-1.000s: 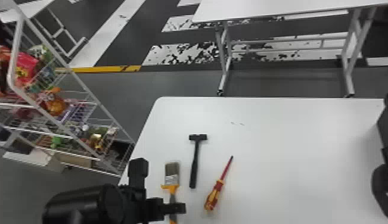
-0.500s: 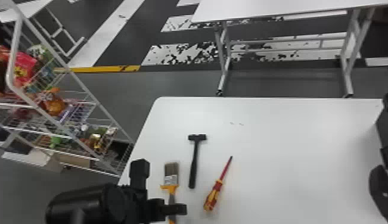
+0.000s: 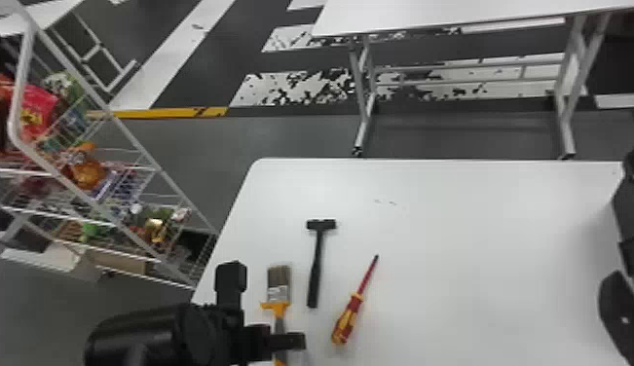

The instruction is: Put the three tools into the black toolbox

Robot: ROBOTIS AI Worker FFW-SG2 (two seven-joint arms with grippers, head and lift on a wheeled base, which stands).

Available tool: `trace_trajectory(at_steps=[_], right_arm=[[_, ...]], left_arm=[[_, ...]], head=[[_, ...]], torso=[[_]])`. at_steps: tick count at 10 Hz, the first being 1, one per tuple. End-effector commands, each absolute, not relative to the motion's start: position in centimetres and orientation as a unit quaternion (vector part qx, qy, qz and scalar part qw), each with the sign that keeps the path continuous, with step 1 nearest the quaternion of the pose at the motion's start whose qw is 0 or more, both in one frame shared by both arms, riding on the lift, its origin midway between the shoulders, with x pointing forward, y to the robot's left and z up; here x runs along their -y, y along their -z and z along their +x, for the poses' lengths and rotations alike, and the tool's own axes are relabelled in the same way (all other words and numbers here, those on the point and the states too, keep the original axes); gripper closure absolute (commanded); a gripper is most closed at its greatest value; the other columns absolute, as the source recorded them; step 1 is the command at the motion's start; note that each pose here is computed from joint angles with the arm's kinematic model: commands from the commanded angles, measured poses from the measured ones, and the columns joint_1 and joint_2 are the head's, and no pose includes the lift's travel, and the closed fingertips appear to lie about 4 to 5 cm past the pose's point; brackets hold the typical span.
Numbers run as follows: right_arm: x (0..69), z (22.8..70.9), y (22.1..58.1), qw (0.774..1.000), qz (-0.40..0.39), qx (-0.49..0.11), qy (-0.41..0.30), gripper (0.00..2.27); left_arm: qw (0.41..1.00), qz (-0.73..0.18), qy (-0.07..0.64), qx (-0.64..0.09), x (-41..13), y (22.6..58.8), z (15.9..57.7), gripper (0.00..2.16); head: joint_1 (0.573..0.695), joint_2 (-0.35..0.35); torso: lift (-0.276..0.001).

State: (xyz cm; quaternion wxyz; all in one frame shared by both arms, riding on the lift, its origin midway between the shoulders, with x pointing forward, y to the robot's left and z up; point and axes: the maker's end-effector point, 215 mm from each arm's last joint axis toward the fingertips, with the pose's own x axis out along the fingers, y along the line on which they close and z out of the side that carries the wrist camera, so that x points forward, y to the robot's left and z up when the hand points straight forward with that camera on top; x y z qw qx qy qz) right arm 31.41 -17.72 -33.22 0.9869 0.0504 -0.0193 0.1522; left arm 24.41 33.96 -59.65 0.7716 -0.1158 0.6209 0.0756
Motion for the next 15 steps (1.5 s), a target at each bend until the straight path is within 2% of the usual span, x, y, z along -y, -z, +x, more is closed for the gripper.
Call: trace_trajectory(at_steps=[1,2,3,5,10,13,15], right_arm=[[17.7,31.3,33.2,0.987,0.05,0.02,-0.153,0.13],[17.7,31.2,33.2,0.987,0.05,0.02,-0.153,0.13],[17.7,31.1,33.2,0.987,0.049,0.019,-0.154,0.13],[17.6,31.1,33.0,0.987,0.049,0.021,-0.154,0.13],[16.8,30.9,33.1,0.986,0.048,0.02,-0.16,0.13],[15.8,30.7,33.1,0.984,0.049,0.02,-0.168,0.13],[15.6,30.7,33.1,0.984,0.05,0.02,-0.169,0.13]], left_arm=[[0.773,-0.116,-0.075,-0.619,-33.9,60.0,24.5,0.14],[0.774,-0.117,-0.074,-0.618,-33.9,60.0,24.7,0.17],[0.775,-0.117,-0.072,-0.617,-33.7,60.0,24.8,0.35],[0.773,-0.121,-0.069,-0.619,-33.5,60.2,24.7,1.09],[0.776,-0.117,-0.078,-0.615,-34.2,59.5,24.2,1.09],[0.797,-0.088,-0.083,-0.592,-34.5,56.4,24.0,1.09],[0.801,-0.081,-0.084,-0.588,-34.4,55.8,24.0,1.1]], head=[[0.695,0.339],[0.695,0.34],[0.695,0.338],[0.695,0.333],[0.695,0.35],[0.695,0.35],[0.695,0.35]], torso=[[-0.051],[-0.051],[-0.051],[-0.051],[-0.051],[-0.051],[-0.051]])
